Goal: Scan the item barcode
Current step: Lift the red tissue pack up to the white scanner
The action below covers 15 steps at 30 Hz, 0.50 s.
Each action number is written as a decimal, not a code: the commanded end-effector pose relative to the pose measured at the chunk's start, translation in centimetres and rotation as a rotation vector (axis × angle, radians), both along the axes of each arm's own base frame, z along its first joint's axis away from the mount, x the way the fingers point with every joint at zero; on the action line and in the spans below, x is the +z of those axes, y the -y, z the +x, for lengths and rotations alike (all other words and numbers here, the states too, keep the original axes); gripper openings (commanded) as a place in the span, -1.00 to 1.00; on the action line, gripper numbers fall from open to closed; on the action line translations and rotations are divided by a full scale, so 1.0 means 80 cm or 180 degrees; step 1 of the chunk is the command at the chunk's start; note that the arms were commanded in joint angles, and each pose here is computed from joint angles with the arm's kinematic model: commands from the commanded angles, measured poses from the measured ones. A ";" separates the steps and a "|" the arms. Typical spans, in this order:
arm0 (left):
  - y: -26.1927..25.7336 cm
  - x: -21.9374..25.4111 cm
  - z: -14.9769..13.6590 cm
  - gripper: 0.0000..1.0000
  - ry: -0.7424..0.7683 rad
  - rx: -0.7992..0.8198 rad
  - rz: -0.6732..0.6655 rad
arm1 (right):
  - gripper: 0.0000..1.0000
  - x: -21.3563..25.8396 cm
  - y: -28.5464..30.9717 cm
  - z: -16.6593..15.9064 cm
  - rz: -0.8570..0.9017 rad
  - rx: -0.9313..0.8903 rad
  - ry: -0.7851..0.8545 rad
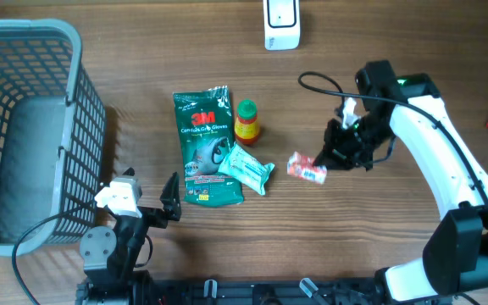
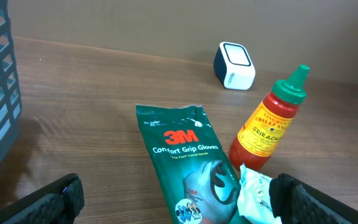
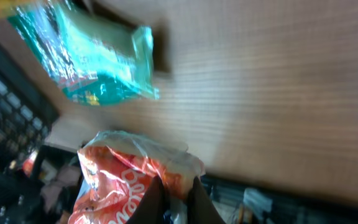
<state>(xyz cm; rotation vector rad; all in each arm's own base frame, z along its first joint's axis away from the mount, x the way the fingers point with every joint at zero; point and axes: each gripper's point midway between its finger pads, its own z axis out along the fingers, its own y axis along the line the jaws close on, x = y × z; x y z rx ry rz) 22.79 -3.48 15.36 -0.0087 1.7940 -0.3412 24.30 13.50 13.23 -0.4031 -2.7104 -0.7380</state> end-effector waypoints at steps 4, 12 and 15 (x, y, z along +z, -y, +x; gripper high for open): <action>0.004 0.000 -0.001 1.00 0.0014 -0.0049 -0.0025 | -0.91 0.031 -0.013 -0.040 0.0242 0.0078 -0.0329; 0.004 0.000 -0.001 1.00 0.0014 -0.0049 -0.0025 | -0.91 0.027 -0.017 0.007 0.0238 0.0062 0.0329; 0.004 0.000 -0.001 1.00 0.0014 -0.0049 -0.0025 | -0.91 0.045 -0.029 0.059 0.0413 -0.0019 0.0904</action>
